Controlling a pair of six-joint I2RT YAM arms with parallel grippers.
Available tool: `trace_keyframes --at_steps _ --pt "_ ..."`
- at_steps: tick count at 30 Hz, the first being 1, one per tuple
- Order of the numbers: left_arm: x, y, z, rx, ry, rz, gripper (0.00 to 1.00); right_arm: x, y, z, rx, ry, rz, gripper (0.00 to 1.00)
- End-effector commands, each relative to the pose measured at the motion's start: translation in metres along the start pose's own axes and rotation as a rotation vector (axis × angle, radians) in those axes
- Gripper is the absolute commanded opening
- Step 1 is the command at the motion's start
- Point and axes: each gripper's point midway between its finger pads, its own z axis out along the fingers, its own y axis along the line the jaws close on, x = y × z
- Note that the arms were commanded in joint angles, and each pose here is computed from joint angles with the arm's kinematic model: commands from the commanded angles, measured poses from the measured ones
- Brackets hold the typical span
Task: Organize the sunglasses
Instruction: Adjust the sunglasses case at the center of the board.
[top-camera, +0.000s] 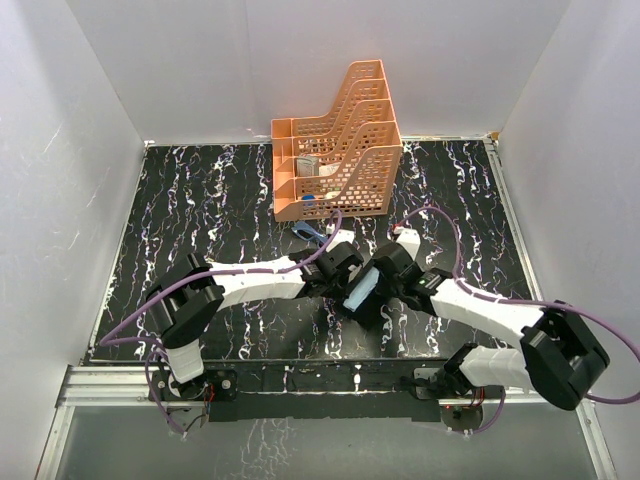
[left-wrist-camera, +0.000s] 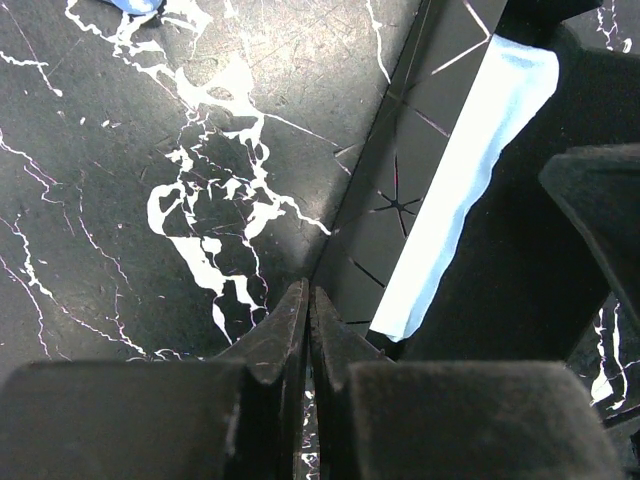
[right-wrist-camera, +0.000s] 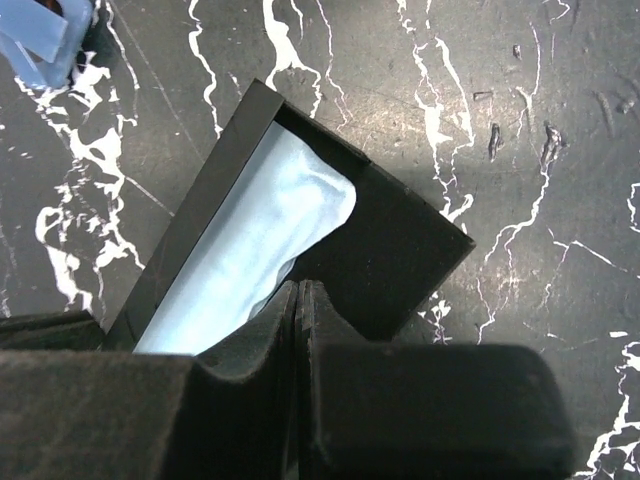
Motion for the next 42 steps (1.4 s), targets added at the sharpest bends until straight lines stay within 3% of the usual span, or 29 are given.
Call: trace_keyframes --at_steps 1,42 --pt "-0.002 0.001 -0.012 0.002 -0.012 -0.009 0.0 -0.035 0.02 0.009 -0.024 -0.097 0.014 0.0" --pt "-0.001 -0.003 -0.016 0.017 -0.033 -0.031 0.0 -0.067 0.052 0.06 -0.062 -0.109 -0.058 0.0"
